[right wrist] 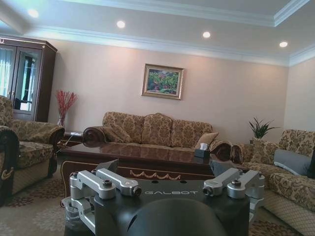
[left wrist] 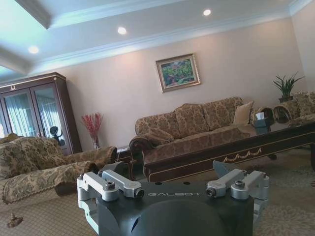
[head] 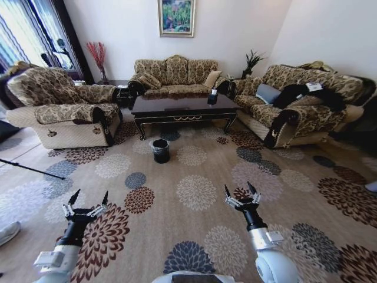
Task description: Move to the front of the table and pick up the trash from the floor, then place it into the trash bin.
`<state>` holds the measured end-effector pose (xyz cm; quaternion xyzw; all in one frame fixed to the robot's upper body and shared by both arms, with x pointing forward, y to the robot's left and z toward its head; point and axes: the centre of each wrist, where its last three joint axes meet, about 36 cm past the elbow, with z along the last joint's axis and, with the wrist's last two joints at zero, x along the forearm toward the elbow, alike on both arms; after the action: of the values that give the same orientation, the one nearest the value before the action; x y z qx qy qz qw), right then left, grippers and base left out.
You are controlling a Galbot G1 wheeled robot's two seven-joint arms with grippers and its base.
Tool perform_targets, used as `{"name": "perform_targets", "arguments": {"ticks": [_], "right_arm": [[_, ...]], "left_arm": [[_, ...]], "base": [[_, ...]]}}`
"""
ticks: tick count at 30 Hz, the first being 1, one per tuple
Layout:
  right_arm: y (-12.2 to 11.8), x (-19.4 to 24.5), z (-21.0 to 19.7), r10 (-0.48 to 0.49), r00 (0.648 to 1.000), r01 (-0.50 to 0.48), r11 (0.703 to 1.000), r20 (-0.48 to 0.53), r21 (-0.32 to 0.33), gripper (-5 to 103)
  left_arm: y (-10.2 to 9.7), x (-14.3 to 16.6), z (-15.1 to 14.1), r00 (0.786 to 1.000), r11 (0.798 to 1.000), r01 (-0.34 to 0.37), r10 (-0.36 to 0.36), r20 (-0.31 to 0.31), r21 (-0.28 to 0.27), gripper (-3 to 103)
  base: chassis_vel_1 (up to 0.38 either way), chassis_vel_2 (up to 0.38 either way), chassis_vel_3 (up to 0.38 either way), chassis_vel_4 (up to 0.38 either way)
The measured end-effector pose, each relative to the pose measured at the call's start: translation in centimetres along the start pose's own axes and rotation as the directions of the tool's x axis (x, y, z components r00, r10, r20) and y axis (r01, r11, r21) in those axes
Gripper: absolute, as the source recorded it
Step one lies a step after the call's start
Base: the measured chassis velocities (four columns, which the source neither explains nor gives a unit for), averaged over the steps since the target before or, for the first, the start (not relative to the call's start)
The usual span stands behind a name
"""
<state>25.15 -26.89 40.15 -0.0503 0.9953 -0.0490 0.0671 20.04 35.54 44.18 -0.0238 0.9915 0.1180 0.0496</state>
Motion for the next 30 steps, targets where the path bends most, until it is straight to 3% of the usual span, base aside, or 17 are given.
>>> {"name": "perform_targets", "arguments": {"ticks": [30], "right_arm": [[0.0,0.0,0.0,0.0,1.0,0.0,1.0,0.0,0.0,100]], "left_arm": [[0.0,0.0,0.0,1.0,1.0,0.0,0.0,0.0,0.0,100]], "base": [[0.01,0.009,0.01,0.011]]}}
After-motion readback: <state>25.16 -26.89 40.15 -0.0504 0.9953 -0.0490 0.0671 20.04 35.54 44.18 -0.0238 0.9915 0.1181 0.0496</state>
